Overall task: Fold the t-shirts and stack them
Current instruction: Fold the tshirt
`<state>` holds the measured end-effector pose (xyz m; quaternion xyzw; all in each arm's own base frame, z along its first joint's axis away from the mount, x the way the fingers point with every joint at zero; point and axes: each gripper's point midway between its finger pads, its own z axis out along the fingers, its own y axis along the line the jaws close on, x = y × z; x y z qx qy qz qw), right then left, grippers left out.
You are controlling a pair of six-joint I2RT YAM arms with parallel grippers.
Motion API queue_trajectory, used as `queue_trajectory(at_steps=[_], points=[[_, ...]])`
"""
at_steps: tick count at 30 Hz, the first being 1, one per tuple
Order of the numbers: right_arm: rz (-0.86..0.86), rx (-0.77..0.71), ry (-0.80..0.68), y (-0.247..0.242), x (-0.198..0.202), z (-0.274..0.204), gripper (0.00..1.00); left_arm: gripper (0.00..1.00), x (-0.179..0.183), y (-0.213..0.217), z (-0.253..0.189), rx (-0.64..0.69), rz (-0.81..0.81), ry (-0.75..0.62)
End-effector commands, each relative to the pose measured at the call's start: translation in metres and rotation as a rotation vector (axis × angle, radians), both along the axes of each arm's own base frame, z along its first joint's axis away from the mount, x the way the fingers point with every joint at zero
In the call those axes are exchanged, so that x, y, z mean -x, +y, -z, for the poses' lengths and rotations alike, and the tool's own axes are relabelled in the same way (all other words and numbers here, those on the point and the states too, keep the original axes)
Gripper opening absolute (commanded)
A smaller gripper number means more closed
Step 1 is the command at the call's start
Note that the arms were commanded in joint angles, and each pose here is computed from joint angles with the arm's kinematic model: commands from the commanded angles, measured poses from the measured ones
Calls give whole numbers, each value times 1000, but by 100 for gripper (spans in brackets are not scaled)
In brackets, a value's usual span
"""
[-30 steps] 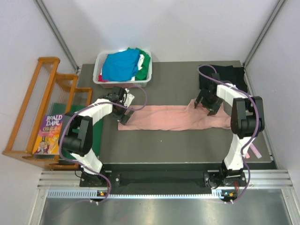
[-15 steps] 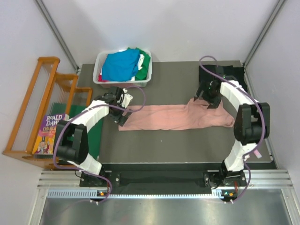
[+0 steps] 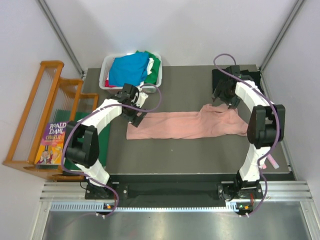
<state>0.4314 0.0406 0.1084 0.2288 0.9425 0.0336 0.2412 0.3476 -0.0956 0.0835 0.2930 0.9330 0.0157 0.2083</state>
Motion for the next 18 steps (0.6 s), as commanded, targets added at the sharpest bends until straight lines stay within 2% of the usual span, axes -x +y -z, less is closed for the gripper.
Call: queue_trajectory(at_steps=[1,6,9,10,12,13,14,16,18], points=[[21,30,-1,-10,-23,15,84,99,-2,-5,-7,24,-11,-5],[21,8,42,-12,-43,35,82,99,2,-1,-8,11,-13,-13],[7,-8,39,-8,-46,35,74,99,3,0,-8,8,-11,-17],[7,-10,32,-8,-46,33,64,99,4,0,-7,8,-11,-17],[9,-11,9,-8,-44,26,52,99,5,1,-5,2,-11,-12],[10,-10,4,-8,-43,23,34,99,5,1,-3,3,-12,-11],[13,-8,7,-9,-40,23,26,99,5,1,-1,2,-12,-9],[13,-6,-18,-10,-36,10,12,99,7,2,3,-1,-12,0],[16,-7,-42,-10,-31,-3,5,99,8,3,5,-4,-12,-1]])
